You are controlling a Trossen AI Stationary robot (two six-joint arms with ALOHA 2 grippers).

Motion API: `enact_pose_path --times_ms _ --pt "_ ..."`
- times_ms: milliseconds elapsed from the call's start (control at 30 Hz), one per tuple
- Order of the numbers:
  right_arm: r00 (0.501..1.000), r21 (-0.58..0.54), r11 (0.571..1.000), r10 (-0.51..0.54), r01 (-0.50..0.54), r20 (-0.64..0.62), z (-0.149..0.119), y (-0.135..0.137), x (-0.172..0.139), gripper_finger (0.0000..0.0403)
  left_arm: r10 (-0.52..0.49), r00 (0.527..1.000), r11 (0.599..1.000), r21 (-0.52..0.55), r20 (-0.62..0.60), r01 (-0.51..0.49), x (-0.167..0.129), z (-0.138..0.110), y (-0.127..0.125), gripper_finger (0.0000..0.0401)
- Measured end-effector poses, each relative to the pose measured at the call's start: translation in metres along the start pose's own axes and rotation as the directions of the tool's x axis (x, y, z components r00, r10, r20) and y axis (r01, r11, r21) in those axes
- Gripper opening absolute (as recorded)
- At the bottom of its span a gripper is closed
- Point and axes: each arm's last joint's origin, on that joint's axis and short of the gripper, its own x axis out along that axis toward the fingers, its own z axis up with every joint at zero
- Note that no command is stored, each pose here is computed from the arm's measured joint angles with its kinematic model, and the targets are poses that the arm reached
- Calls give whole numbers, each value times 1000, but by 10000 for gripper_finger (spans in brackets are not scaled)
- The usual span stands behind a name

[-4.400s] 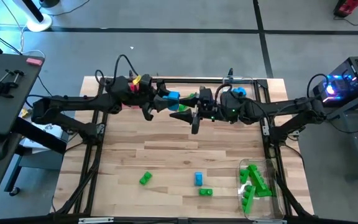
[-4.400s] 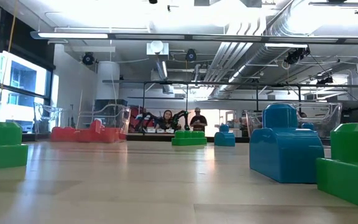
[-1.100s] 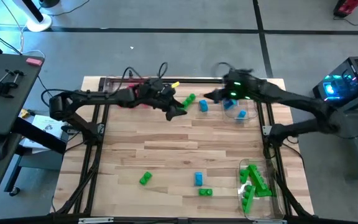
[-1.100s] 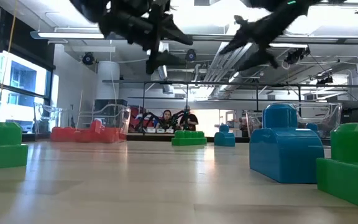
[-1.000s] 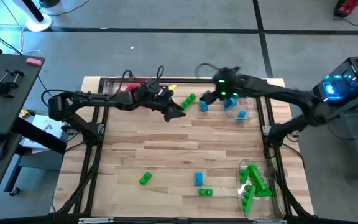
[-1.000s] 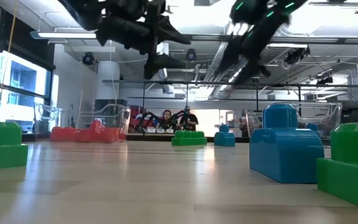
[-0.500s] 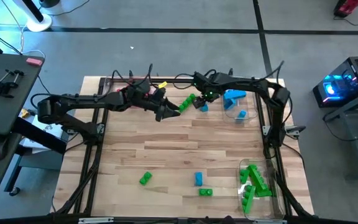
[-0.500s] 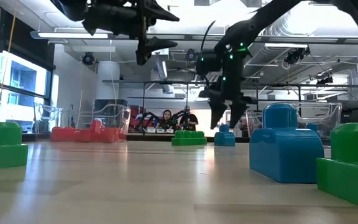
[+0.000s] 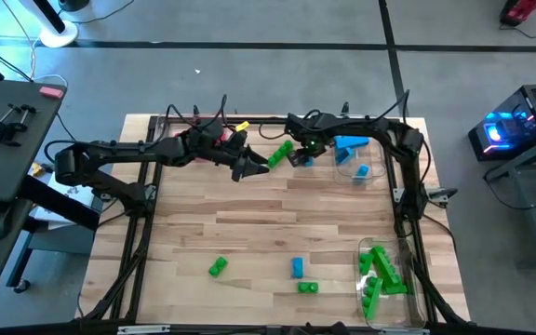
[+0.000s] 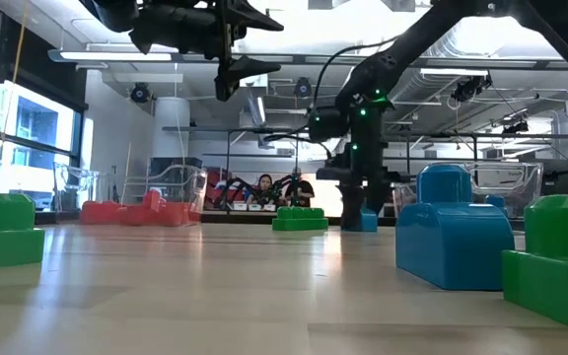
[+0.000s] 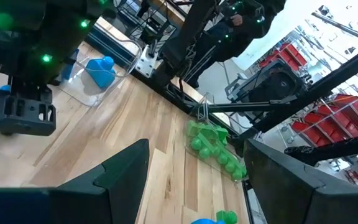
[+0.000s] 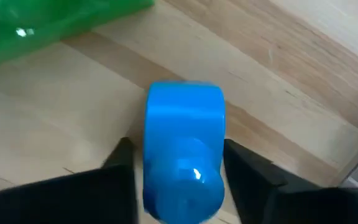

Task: Sort blocks
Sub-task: Put the game piece into the top right transparent bin

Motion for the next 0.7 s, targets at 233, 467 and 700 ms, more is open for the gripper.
enact_pose_path --times_ms 233,467,700 --pt "997 -80 997 23 -17 76 3 0 -29 22 -10 1000 1000 7 11 10 -1 1 -2 250" --pt "934 -110 994 43 -4 354 -10 -15 -147 37 -20 999 999 44 47 17 -8 8 -4 250" --pt "899 73 986 -165 148 406 -62 -75 -200 18 -15 998 998 56 63 12 -8 10 -3 250"
